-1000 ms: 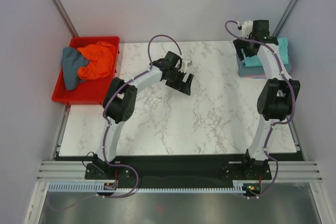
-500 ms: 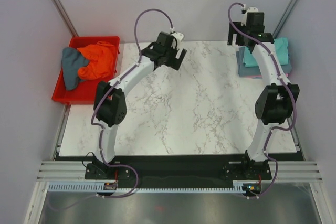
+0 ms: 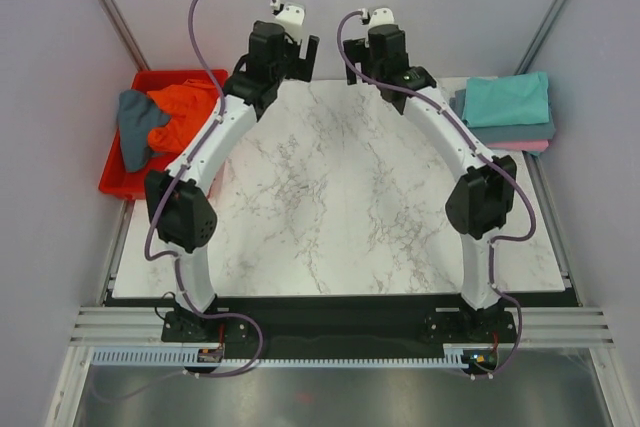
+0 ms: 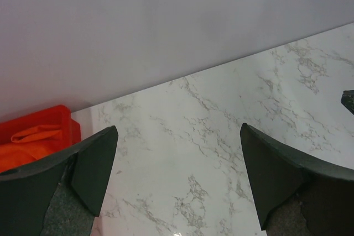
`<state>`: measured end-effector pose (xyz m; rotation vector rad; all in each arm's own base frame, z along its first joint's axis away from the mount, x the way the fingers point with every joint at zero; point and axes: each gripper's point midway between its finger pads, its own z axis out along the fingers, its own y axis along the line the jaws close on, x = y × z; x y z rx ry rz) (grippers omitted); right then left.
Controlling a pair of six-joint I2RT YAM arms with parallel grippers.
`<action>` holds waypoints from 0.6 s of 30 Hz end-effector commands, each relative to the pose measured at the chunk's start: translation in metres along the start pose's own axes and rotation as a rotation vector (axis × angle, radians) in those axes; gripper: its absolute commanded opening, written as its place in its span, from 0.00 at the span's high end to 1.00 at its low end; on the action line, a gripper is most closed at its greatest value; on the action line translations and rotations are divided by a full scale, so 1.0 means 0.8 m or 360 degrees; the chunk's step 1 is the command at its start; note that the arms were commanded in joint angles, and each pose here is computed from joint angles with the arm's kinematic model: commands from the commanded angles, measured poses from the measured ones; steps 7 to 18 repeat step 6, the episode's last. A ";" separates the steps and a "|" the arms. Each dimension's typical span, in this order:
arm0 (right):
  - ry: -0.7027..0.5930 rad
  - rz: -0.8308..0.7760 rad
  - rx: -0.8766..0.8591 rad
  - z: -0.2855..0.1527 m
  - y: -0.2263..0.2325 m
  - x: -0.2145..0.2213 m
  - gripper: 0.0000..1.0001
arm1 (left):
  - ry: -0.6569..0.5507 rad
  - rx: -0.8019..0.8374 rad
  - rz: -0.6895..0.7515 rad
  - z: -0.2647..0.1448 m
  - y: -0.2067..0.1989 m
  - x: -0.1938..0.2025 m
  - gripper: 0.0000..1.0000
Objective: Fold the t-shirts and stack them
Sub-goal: Neatly place the folded tshirt to the corner
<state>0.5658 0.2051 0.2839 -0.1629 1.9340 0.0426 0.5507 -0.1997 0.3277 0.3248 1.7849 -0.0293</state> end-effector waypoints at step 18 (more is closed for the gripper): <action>-0.0118 -0.0049 0.0129 -0.015 0.010 -0.025 0.02 | -0.0096 0.0005 -0.0051 -0.018 -0.003 -0.028 0.01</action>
